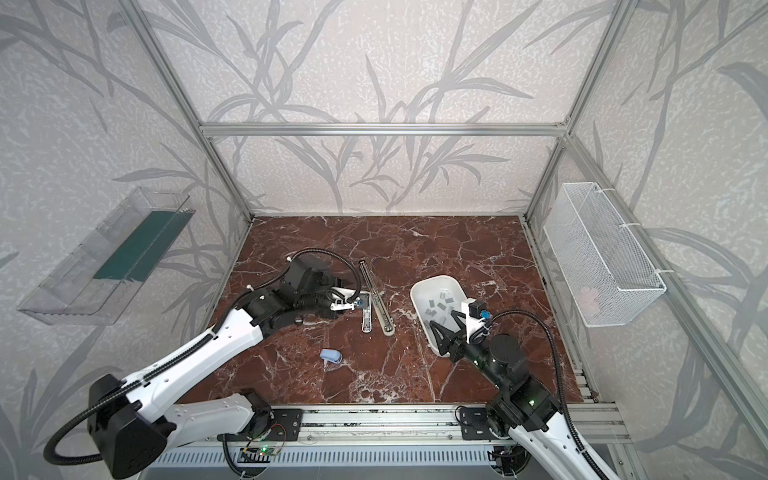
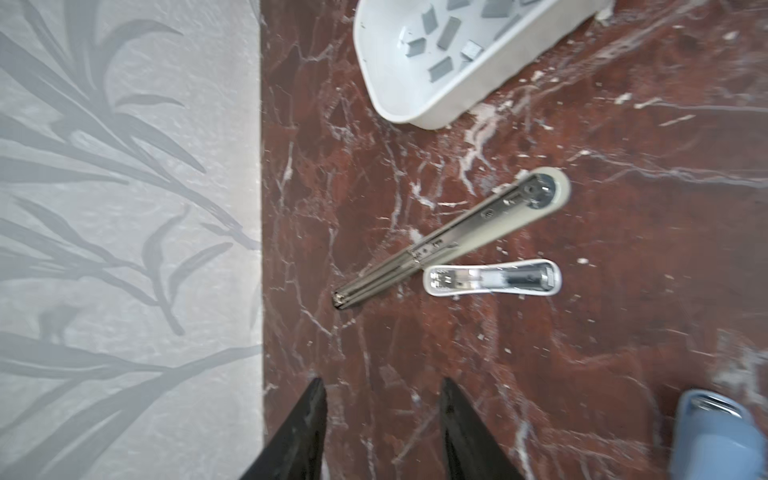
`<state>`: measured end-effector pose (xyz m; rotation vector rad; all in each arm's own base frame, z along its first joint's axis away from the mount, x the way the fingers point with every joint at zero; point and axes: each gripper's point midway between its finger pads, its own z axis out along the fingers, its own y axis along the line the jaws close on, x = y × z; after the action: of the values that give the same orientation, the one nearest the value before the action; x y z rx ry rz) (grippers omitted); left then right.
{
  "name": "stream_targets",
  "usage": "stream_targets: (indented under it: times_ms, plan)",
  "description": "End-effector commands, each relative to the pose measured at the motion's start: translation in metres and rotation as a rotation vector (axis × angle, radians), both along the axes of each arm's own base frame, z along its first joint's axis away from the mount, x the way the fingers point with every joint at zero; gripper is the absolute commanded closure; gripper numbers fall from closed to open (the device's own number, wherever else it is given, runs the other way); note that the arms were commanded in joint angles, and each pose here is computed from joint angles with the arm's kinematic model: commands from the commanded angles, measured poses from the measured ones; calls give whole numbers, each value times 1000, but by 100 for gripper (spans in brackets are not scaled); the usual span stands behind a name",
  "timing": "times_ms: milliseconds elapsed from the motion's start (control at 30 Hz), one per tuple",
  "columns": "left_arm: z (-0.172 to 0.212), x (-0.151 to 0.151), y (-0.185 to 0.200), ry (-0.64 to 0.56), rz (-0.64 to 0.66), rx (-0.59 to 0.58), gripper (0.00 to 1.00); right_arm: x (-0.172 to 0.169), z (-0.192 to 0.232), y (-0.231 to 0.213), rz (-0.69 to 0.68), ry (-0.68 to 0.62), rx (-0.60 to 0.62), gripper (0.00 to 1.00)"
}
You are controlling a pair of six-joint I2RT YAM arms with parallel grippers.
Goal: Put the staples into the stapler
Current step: 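Release the white stapler and grasp the light-blue stapler with the left gripper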
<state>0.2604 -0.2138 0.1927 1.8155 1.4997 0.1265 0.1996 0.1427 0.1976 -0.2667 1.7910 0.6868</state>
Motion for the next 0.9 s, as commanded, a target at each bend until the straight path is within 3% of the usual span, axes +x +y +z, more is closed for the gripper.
stream_targets:
  times_ms: [0,100,333,500,867]
  plan:
    - [-48,-44,24,243,52,66,53,10,-7,-16,-99,-19,-54,23]
    - [-68,-61,38,340,104,117,52,12,-5,-17,-109,-37,-56,22]
    - [-94,-83,37,329,84,172,48,12,5,-13,-87,-81,-40,20]
    - [-110,-89,36,280,32,212,48,11,11,-9,-68,-103,-26,19]
    - [-143,-86,39,330,45,330,47,2,15,-8,-36,-111,-3,18]
